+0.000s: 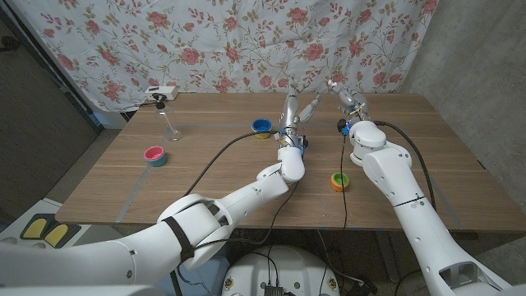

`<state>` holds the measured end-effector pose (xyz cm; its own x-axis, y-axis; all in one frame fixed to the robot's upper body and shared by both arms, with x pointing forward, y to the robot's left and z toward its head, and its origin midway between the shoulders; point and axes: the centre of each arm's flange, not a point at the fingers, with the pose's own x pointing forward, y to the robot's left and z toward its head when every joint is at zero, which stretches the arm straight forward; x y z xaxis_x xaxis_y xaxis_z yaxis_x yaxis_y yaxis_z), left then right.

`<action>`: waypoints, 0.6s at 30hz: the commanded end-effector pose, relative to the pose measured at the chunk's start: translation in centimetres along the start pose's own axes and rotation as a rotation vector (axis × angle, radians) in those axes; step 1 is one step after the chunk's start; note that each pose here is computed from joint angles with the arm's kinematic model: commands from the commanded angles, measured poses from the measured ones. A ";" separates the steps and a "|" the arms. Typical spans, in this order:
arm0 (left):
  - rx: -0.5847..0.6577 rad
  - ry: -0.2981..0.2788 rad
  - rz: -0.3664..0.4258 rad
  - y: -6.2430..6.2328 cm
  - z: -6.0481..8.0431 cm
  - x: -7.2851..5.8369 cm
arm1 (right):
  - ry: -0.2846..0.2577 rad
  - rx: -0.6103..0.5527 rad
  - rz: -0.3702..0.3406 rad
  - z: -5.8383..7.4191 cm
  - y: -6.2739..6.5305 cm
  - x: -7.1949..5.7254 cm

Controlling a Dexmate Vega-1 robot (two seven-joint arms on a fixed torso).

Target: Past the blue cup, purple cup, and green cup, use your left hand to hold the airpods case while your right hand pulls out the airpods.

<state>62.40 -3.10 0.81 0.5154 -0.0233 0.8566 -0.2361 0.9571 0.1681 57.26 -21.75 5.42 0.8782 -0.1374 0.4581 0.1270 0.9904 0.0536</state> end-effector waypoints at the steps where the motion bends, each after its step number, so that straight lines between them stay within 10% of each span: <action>1: 0.001 -0.002 0.000 -0.6 -0.3 -0.2 | -0.003 -0.003 -0.007 0.0 0.3 -0.3; 18: 0.001 0.007 -0.029 -1.5 -0.4 -0.3 | -0.006 -0.011 -0.006 0.0 1.5 -0.4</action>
<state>62.86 -3.95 0.33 0.5244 -0.0395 0.8506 -0.2221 0.9580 0.1814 57.03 -20.93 5.33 0.8757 -0.1449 0.4607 0.1353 0.9893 0.0540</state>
